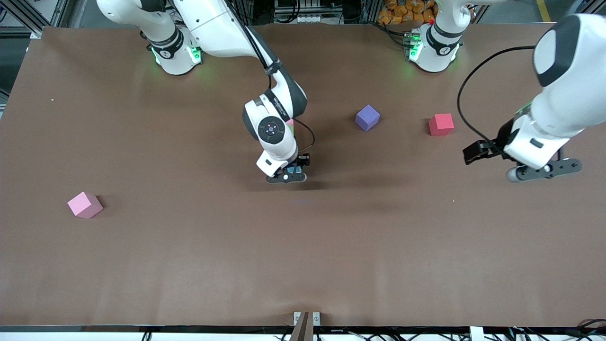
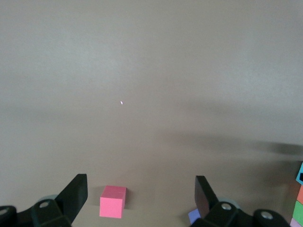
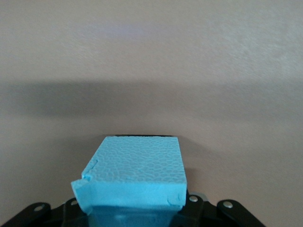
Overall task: Arrange blocks into number 1
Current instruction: 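Place the cyan cube below orange with the right gripper while the left withdraws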
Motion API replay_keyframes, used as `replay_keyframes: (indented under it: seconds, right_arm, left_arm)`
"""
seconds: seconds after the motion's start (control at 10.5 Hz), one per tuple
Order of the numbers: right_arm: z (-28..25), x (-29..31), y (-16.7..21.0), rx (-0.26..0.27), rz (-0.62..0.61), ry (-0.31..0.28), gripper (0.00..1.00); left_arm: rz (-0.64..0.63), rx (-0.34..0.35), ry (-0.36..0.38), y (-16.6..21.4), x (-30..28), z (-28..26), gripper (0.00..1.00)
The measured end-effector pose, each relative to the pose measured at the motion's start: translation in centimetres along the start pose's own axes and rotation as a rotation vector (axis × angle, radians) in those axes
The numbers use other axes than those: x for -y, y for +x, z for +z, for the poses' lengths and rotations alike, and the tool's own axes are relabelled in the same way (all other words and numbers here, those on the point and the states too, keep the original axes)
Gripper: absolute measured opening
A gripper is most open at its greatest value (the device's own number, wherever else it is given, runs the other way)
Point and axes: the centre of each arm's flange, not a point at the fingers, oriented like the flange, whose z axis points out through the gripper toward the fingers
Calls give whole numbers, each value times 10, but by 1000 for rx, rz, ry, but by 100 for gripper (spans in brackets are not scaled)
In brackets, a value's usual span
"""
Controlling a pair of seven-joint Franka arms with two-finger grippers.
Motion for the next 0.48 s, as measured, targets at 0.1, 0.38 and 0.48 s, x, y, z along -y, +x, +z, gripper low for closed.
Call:
replay_keyframes:
  seconds: [0.1,0.38,0.48]
  right_arm:
    - [-1,-4,-2,5,5,-2,61]
    - [0,-8,-2,9,10,-5,61]
    - [-1,-9,-2,9,12,-5,61]
  left_arm:
    - [8,0,-2,2,7,0,100]
    - [16,19,-7,2,11,8,100]
    - [17,26,-7,2,10,12,100]
